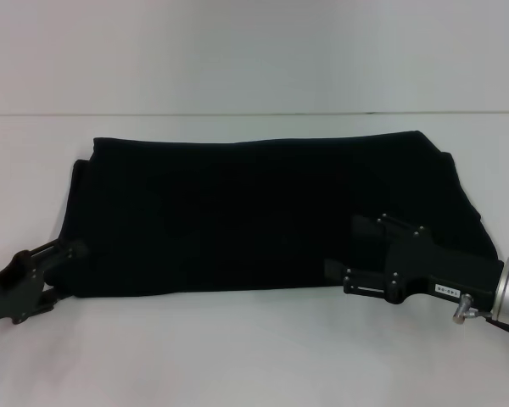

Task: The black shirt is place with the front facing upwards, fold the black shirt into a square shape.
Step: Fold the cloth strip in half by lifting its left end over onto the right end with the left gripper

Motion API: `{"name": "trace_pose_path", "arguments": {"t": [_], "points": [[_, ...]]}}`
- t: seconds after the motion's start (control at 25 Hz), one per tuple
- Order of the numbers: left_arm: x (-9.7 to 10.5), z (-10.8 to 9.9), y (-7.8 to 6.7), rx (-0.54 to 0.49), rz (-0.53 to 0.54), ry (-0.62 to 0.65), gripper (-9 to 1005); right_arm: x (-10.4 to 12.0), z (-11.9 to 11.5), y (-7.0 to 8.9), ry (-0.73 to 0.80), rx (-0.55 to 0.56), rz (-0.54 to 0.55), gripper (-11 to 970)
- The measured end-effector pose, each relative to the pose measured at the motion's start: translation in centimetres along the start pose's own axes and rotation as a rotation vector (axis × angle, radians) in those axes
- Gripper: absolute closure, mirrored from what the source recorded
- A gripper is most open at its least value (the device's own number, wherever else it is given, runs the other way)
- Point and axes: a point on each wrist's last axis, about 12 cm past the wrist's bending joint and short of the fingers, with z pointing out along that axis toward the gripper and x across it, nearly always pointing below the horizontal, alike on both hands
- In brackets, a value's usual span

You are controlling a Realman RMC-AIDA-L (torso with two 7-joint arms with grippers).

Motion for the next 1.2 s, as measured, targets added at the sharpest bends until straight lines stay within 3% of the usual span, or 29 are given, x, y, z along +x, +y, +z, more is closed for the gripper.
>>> {"name": "trace_pose_path", "arguments": {"t": [0.28, 0.6, 1.2], "points": [[-0.5, 1.3, -1.2, -0.021, 0.073, 0.045, 116, -0.1, 0.1, 0.0, -0.004, -0.002, 0.0, 30], [-1.0, 1.5, -1.9, -0.019, 0.114, 0.036, 314, -0.1, 0.1, 0.0, -0.005, -0.002, 0.0, 30], [-1.4, 1.4, -1.8, -0.019, 0.1, 0.002, 923, -0.1, 0.0, 0.0, -0.015, 0.004, 0.014, 31]]}}
